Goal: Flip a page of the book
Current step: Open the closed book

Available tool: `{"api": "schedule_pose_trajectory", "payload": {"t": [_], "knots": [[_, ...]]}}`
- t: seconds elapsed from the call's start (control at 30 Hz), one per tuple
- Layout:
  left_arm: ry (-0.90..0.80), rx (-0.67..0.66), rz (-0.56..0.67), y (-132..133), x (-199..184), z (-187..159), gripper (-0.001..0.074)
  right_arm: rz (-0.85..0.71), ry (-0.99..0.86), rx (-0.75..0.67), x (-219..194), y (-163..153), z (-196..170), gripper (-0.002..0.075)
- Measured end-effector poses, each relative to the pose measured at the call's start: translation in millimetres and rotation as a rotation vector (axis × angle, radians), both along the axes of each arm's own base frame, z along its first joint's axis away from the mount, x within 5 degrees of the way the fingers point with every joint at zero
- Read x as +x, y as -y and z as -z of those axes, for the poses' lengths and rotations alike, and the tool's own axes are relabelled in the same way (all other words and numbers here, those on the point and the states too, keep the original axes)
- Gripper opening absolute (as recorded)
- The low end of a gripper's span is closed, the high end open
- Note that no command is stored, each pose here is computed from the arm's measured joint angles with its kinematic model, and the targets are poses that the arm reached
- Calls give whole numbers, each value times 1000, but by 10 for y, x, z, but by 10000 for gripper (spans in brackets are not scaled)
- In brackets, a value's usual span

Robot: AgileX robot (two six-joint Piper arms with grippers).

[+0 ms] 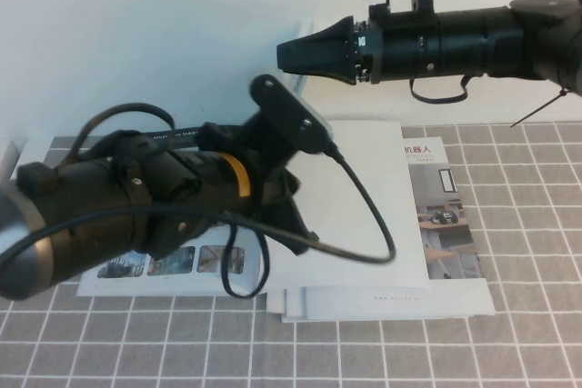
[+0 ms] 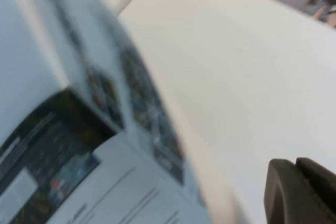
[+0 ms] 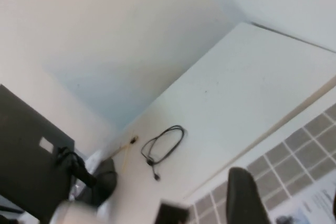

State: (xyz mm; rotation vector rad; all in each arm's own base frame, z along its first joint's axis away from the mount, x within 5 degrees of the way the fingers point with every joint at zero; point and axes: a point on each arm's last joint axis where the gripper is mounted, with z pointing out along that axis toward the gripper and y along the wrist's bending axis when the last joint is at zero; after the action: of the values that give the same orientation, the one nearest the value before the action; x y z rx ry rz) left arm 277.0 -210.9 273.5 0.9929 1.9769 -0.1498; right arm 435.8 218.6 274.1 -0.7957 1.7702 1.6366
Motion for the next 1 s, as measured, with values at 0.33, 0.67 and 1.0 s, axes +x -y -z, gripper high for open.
{"api": "schedule_pose_trajectory", "payload": {"t": [0.33, 0.67, 1.0], "knots": [[-173, -44, -242, -322, 150, 113, -4, -120, 89, -493, -39, 186, 436, 316], [-366, 41, -325, -264, 248, 659, -4, -153, -148, -612, 45, 182, 1282, 20], [-471, 112, -378, -277, 250, 924, -4, -159, -256, -635, 38, 149, 1641, -1]]}}
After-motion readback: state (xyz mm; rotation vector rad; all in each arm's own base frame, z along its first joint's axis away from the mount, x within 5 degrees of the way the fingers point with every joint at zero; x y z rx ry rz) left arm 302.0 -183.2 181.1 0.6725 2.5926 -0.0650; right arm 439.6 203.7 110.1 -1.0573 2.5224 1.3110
